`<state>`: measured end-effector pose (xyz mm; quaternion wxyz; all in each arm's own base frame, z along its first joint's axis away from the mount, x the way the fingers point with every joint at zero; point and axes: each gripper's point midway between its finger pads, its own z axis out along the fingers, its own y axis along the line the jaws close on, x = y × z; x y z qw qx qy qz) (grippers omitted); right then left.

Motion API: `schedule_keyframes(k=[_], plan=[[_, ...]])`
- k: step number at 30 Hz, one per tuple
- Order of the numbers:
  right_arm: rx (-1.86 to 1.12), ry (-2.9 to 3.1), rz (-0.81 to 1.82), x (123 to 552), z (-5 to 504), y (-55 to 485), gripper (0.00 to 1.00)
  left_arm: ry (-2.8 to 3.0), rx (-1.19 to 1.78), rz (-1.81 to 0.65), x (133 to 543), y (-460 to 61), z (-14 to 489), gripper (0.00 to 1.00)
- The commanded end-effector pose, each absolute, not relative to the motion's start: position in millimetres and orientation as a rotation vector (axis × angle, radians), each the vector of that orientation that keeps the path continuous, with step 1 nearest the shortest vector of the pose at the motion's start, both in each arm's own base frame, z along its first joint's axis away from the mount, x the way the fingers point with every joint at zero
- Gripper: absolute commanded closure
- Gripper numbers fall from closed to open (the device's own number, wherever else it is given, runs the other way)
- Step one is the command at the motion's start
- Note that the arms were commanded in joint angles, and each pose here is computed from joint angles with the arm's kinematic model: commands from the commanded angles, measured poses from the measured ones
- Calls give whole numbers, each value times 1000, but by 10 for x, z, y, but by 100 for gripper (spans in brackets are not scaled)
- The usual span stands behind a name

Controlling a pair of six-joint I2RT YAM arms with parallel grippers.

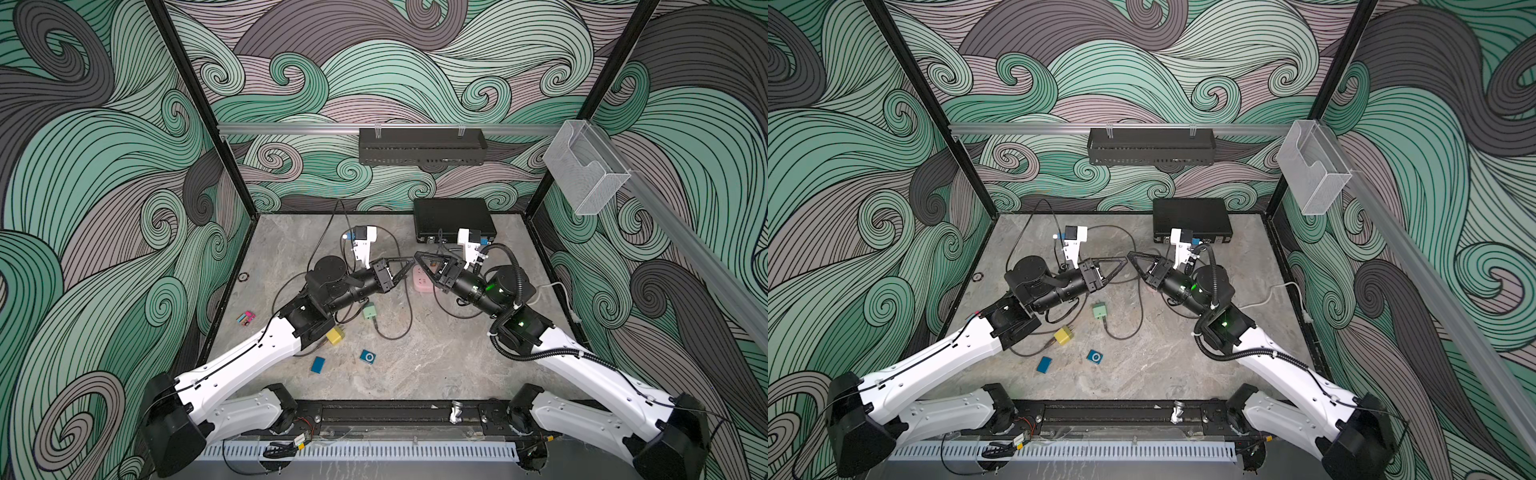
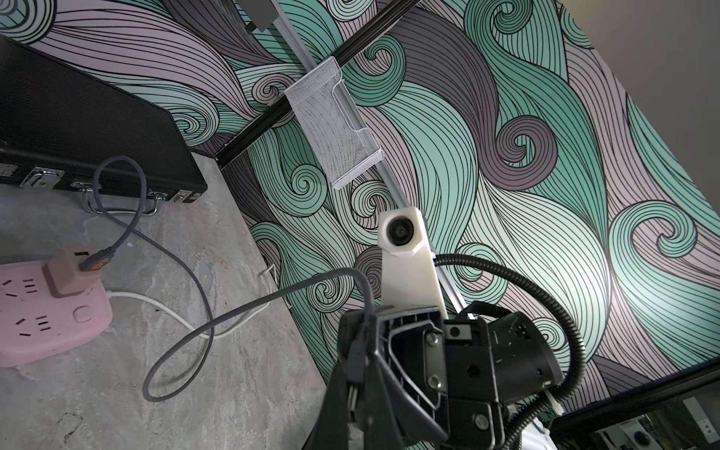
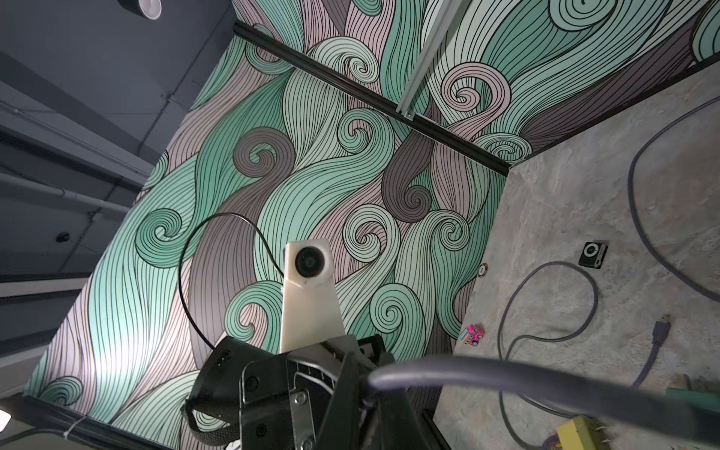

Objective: Charge mp3
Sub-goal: Pick up the charging cable from the center of the board.

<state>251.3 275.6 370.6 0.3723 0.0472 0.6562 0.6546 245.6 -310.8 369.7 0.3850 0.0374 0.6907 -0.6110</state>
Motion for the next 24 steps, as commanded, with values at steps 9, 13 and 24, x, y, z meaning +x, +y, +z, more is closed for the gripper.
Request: schedule_keyframes(k=[9,13,24], plan=[[57,1632,1638,2479,3756,2720,100,1837,141,-1476,2425,-3124,3728,68],[67,1709,1465,2538,3609,2583,100,1970,137,-1319,2303,-2860,3577,63],[116,1991,1113,2793,2794,2319,100,2546,123,-593,2046,-2006,1991,60]])
